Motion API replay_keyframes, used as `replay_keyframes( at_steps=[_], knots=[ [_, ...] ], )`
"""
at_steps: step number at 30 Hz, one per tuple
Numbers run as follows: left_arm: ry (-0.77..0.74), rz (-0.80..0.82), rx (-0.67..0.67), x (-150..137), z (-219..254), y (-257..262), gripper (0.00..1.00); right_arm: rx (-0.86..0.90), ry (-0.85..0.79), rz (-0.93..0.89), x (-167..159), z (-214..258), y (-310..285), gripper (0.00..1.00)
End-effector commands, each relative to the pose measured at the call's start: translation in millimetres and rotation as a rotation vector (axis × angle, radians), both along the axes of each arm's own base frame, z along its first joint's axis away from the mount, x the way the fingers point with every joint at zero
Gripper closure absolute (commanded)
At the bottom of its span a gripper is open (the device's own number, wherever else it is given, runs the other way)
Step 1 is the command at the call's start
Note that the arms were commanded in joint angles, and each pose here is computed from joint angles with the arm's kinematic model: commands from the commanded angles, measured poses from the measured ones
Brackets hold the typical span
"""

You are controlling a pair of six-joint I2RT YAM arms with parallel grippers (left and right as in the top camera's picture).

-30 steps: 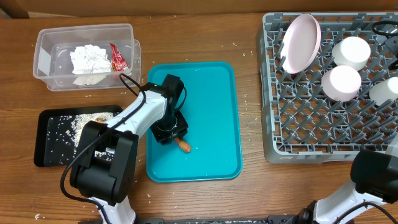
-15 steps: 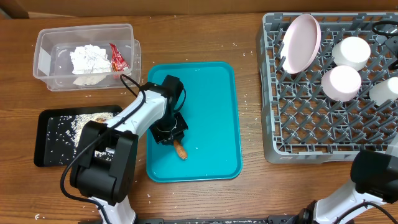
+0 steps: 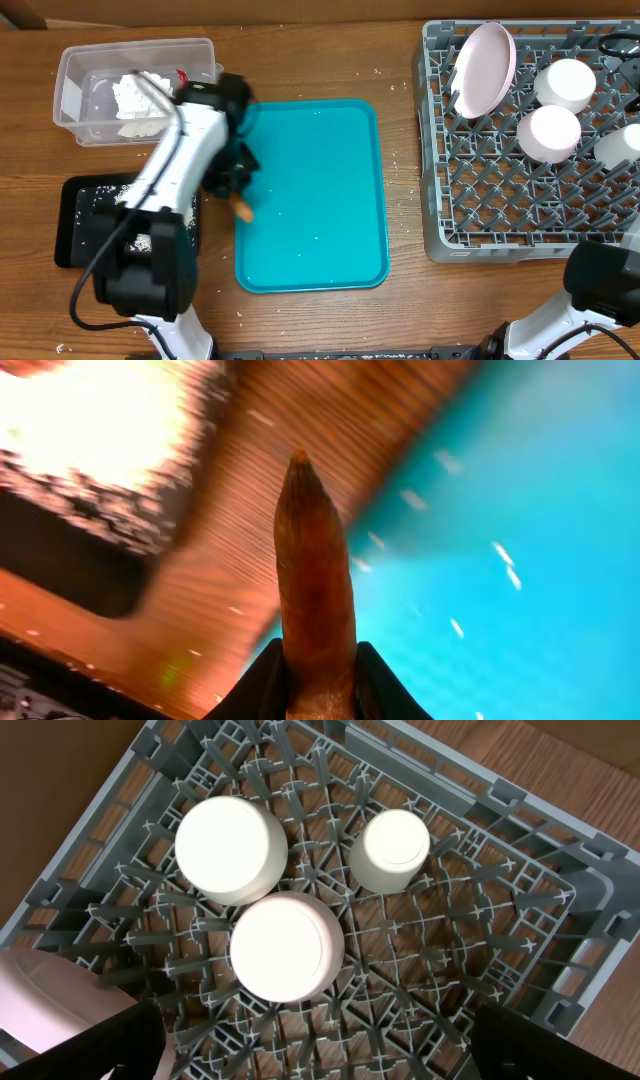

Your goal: Sort waste into correct bins and load items into the dishwasher

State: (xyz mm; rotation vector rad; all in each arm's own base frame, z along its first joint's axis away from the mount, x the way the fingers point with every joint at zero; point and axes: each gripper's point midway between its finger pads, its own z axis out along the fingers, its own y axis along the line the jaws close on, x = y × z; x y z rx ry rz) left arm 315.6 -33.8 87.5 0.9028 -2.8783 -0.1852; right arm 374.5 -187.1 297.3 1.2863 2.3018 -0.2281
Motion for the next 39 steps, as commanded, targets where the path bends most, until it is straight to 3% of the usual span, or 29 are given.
replay_keyframes(
  at_steps=[1, 10, 16, 33, 39],
  knots=[
    [-0.021, 0.12, 0.054, 6, 7, 55, 0.8, -0.008, -0.004, -0.009, 0, 1, -2, 0.0],
    [-0.016, 0.424, 0.043, -11, 6, 139, 0.79, -0.008, -0.004, -0.009, 0, 1, -2, 0.0],
    [-0.034, 0.558, 0.047, -17, -3, 159, 0.76, -0.008, -0.004, -0.009, 0, 1, -2, 0.0],
    [-0.033, 0.612, 0.037, -23, -16, 166, 0.74, -0.008, -0.003, -0.009, 0, 1, -2, 0.0],
    [-0.005, 0.581, 0.029, -30, -20, 163, 0.67, -0.008, -0.004, -0.009, 0, 1, -2, 0.0]
  ],
)
